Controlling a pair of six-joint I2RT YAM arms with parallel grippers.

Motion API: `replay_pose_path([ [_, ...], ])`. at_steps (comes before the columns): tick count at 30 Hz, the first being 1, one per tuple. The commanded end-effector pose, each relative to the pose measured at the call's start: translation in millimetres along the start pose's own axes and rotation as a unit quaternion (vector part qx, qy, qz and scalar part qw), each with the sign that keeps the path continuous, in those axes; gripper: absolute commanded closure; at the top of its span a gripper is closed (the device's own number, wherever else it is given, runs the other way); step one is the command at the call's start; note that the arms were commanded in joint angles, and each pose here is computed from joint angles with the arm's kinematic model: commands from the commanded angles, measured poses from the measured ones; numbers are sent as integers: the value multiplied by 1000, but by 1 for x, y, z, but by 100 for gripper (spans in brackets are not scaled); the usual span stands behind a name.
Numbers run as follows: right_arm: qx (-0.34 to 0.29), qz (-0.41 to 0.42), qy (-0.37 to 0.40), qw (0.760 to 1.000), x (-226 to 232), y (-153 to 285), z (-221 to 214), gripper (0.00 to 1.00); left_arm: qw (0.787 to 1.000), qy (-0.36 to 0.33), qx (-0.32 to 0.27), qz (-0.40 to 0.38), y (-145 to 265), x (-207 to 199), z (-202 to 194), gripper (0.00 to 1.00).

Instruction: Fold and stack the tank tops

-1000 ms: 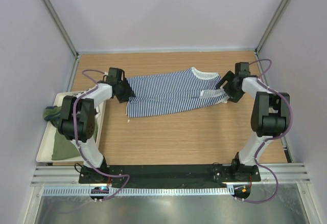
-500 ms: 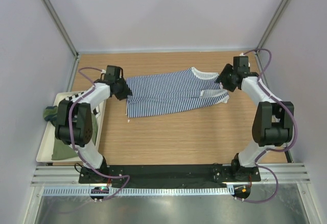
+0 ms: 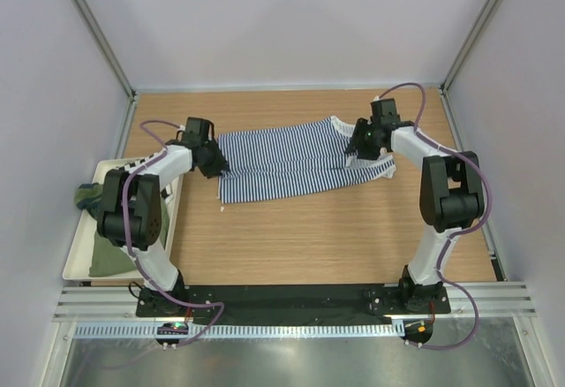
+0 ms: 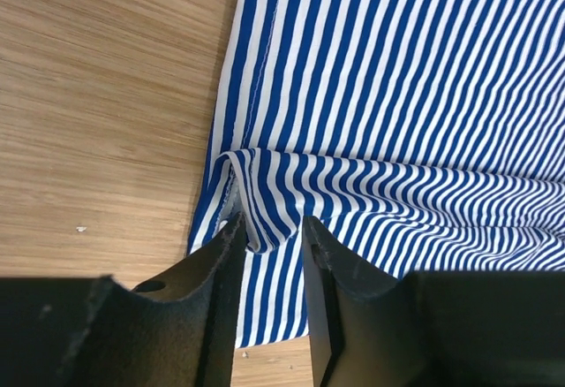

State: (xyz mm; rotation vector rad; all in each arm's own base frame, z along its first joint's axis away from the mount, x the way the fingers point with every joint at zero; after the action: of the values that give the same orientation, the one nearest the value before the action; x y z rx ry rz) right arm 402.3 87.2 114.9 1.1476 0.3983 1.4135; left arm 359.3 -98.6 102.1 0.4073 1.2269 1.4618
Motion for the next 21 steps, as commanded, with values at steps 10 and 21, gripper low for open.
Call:
replay_pose_path([
  [10, 16, 39, 17, 999, 18, -17, -5, 77, 1000, -15, -2, -21, -9, -10, 7, 83],
  [21, 8, 88, -28, 996, 29, -11, 21, 99, 1000, -1, -9, -25, -5, -9, 19, 100],
])
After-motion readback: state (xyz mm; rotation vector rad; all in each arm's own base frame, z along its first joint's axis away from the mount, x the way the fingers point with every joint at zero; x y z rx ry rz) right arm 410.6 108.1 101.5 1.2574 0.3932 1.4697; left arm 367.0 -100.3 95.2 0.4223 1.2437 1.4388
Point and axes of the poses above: each gripper's point midway between its finger pads, its own y axis back along the fingers, its own x axis along the line the jaws close on, z = x × y, the point moved 6 cm from there along y, back along the fingers, and after that the axes turned 2 degrees about -y, right-handed, at the moved point
